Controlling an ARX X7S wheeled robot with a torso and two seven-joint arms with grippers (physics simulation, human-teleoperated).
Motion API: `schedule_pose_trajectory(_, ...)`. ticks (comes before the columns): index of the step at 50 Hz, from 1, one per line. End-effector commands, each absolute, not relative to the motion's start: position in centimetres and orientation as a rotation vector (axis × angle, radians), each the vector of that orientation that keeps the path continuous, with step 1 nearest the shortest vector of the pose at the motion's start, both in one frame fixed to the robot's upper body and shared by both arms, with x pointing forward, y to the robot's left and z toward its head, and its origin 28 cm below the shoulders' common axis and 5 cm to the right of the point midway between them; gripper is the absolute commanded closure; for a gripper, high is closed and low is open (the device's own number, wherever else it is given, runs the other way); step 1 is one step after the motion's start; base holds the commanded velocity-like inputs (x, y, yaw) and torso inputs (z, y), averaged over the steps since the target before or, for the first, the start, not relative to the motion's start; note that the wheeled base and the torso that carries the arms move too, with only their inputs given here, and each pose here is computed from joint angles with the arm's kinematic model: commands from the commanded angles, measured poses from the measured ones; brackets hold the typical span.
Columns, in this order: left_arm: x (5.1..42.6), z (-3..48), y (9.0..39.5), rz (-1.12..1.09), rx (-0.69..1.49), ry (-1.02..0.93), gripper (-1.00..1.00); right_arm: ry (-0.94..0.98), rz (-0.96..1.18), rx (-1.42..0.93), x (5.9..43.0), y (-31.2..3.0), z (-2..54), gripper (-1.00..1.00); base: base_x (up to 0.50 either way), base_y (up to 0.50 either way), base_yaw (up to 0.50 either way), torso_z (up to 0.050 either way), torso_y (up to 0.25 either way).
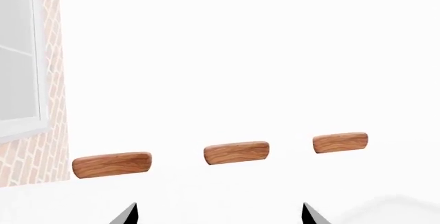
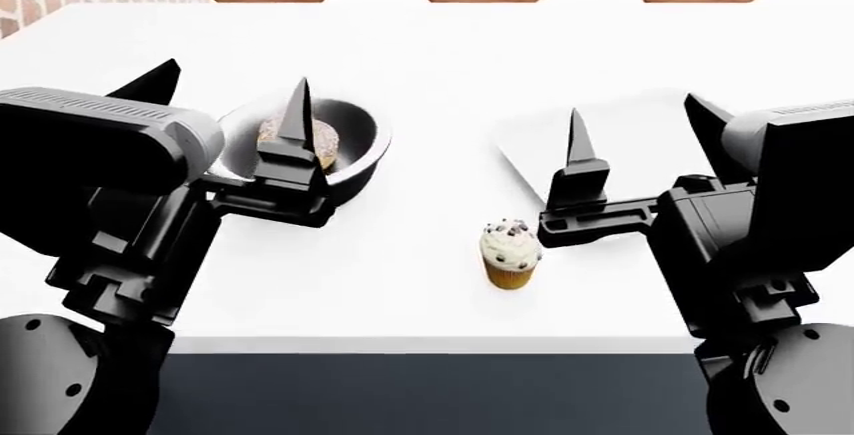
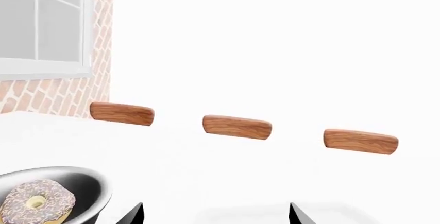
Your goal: Pick up the bowl with donut and place it on the tray. Pick up the cupcake and place it on the tray.
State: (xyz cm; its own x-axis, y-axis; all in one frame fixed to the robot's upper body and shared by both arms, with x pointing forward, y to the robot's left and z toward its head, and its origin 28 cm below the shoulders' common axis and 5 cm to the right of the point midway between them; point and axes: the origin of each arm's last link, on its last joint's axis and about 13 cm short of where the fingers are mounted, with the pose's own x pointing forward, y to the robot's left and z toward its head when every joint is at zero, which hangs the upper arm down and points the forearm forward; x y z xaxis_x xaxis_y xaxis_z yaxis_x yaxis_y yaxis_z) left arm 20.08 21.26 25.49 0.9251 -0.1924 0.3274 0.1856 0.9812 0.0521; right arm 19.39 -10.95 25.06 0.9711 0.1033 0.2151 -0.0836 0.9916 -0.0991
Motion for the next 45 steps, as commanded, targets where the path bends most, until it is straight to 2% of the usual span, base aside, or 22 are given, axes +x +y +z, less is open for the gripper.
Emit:
schedule_pose_trajectory(1, 20.2, 25.6, 21.3, -0.194, 0.023, -0.343, -1.00, -0.217, 0.096, -0.091, 19.3, -10.9, 25.1, -1.00, 0.13, 0.00, 0.00, 0.000, 0.000)
schedule_pose_trajectory(29, 20.3, 25.4, 21.3, -0.194, 0.022, -0.341, -1.00, -0.201, 0.090, -0.095, 19.3, -10.9, 24.7, -1.00, 0.11, 0.00, 0.00, 0.000, 0.001)
schedule_pose_trajectory(45, 20.5, 25.0, 21.3, -0.199, 0.018, -0.334, -1.00, -0.065, 0.143, -0.015, 16.0, -11.1, 22.6, -1.00, 0.00, 0.00, 0.00, 0.000, 0.000)
